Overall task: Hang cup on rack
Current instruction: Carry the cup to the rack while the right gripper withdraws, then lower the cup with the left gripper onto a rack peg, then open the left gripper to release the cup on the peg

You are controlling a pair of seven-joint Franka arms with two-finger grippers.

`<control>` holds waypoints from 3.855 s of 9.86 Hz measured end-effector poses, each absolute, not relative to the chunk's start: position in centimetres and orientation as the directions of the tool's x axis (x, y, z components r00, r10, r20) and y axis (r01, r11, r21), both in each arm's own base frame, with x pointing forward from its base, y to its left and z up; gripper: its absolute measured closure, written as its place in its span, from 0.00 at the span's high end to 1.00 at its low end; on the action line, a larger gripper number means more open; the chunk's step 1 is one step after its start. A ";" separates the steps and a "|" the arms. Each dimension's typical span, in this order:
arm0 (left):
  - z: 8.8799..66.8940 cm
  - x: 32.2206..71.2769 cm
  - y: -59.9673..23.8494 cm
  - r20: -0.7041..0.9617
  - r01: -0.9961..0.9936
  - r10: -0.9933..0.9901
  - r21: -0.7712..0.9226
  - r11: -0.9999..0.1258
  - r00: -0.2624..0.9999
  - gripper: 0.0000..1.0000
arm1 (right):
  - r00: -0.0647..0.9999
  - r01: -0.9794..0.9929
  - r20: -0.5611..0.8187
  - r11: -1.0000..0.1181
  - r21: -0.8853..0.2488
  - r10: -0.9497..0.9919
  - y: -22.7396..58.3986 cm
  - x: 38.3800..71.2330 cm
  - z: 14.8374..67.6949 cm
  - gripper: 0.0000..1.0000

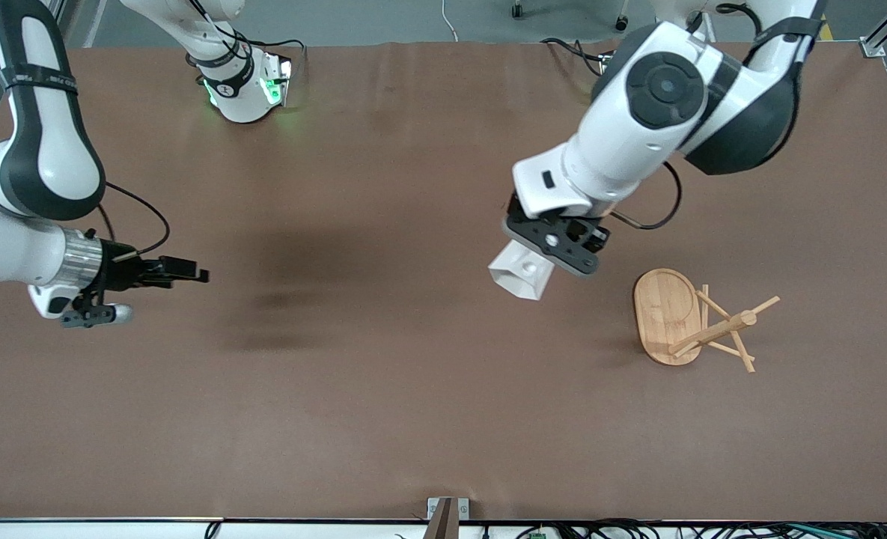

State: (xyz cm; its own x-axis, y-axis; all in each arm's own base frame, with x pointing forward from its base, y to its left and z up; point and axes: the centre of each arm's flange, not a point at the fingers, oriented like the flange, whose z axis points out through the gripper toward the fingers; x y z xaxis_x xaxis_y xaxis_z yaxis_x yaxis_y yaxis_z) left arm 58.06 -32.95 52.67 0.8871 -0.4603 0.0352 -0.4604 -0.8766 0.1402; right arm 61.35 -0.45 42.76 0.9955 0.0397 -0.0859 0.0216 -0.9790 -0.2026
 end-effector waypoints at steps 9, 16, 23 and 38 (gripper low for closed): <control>43.2 58.5 -15.8 -0.008 -0.175 -0.179 0.177 -0.969 0.984 0.71 | 0.985 -0.172 -0.023 -0.985 0.006 -0.172 -3.3 56.3 64.4 1.00; 40.0 58.0 -10.9 -0.022 -0.330 -0.338 0.167 -0.929 0.941 0.71 | 0.969 -0.244 -0.041 -0.970 0.015 -0.244 -9.0 54.6 66.6 1.00; 39.9 58.5 -5.9 -0.006 -0.340 -0.345 0.152 -0.928 0.939 0.71 | 0.974 -0.224 -0.040 -0.974 0.014 -0.225 -8.3 54.7 66.6 1.00; 54.9 60.9 -3.9 0.087 -0.128 -0.124 0.045 -0.991 0.988 1.00 | 0.983 -0.182 -0.010 -0.983 0.011 -0.182 -7.7 54.8 67.1 1.00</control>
State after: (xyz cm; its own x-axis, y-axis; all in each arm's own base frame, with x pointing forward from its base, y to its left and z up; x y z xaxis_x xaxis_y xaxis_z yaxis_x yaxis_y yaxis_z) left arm 60.94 -3.93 54.93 0.9885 -0.1240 0.0866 -0.1282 -0.9907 0.0453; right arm 54.82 -7.67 67.13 0.9832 -0.1822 -0.0103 -0.1821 -0.9832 0.0108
